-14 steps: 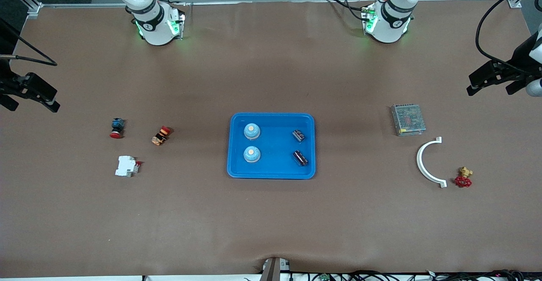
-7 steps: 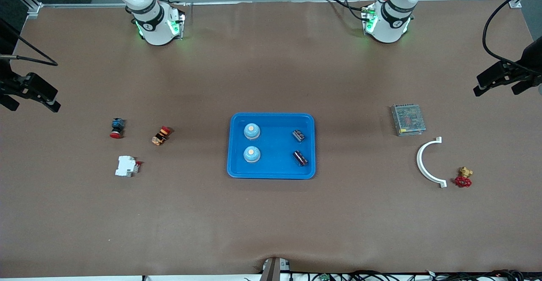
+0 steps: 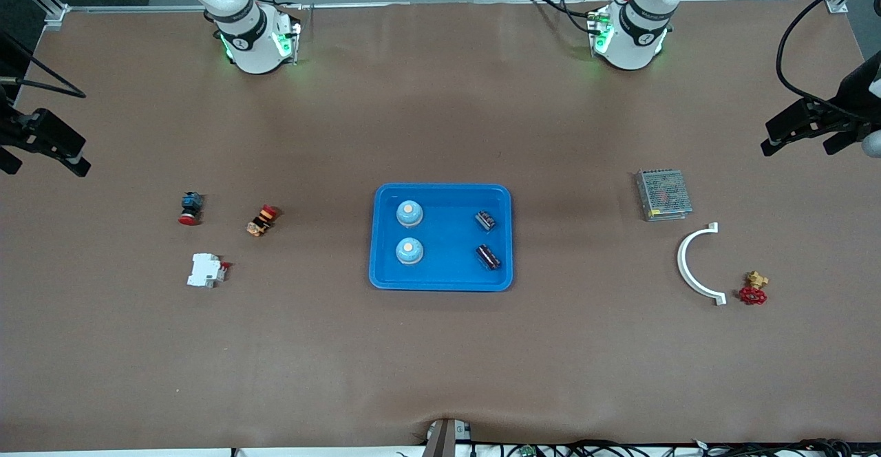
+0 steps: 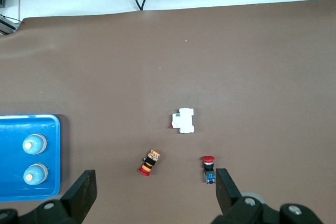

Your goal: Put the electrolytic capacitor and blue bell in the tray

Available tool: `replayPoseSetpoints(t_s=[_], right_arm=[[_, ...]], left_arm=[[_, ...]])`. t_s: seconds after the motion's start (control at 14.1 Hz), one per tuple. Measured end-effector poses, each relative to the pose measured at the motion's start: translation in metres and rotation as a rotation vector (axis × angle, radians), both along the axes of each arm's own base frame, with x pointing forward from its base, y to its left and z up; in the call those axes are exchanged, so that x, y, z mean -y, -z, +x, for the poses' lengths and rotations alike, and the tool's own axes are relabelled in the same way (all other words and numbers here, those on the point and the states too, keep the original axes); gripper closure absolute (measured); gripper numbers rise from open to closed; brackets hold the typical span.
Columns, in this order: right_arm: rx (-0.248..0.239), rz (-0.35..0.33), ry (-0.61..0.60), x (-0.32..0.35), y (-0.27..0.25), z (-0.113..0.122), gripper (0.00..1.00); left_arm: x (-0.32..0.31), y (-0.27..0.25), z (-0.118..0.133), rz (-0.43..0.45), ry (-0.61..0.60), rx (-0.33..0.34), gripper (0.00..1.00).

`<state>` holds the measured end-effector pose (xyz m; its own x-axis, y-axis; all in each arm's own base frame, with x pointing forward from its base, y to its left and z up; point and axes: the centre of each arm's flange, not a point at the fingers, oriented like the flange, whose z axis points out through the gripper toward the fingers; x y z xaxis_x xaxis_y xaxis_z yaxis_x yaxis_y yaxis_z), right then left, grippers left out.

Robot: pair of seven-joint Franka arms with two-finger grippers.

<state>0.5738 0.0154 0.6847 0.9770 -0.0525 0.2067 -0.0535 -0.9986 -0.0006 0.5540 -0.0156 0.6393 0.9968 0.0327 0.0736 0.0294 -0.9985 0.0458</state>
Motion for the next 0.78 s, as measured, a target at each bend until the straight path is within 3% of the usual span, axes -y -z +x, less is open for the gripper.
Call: replayPoseSetpoints(t_s=[0.78], right_arm=[[-0.029, -0.001, 0.001, 0.0002, 0.0028, -0.003, 0.0]], left_arm=[[-0.0012, 0.0025, 0.0014, 0.0, -0.002, -0.004, 0.0]])
